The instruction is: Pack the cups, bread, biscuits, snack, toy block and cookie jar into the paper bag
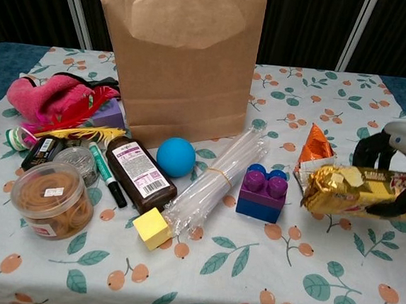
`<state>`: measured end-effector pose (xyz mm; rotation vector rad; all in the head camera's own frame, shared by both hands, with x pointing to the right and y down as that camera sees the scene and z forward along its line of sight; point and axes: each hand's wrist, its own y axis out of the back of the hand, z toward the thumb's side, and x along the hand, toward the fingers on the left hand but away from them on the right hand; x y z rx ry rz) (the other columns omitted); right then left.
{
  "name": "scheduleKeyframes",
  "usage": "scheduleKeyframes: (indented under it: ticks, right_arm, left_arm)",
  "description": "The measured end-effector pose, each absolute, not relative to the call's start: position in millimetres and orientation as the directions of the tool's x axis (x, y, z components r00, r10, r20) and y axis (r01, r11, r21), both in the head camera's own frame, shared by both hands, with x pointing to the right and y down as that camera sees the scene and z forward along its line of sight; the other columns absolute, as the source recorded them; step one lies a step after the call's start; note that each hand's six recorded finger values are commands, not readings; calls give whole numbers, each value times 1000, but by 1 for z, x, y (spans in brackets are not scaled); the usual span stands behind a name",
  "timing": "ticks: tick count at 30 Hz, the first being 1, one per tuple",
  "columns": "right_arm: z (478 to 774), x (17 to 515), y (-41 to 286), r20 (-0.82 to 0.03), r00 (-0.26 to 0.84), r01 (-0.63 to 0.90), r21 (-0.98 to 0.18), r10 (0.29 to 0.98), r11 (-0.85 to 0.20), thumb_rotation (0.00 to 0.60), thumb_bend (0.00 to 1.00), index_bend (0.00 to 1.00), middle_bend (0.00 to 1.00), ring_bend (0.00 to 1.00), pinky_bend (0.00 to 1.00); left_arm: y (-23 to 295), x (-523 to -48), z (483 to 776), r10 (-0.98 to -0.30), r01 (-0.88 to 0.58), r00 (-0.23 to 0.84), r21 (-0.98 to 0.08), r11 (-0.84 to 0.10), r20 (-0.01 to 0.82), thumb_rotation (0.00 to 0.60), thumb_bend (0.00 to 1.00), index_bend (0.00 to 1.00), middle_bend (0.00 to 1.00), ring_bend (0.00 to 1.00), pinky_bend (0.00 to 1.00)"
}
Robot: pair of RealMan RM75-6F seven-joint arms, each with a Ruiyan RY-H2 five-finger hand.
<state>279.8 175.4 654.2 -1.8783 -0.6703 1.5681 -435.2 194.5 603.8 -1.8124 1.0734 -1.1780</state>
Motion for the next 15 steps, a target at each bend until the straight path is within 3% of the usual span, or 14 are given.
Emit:
scheduleKeyframes:
  ticks: [4,9,15]
  right_arm:
    - [607,271,149,-576,210,74,-796,790,-600,600,206,700,569,403,237]
    - [535,245,90,-360,255,163,-899,897,-407,600,207,702,569,403,240]
    - [476,183,14,-109,348,93,-984,931,-150,600,209,703,570,404,245]
  left_arm:
    - [194,-435,602,-909,-266,238,-877,-400,342,600,194,141,182,134,216]
    - [194,-435,600,-910,-270,240,-877,-397,338,600,194,141,182,134,216]
    - [192,-439,595,-920,-277,221,-884,-378,324,600,194,140,182,134,216]
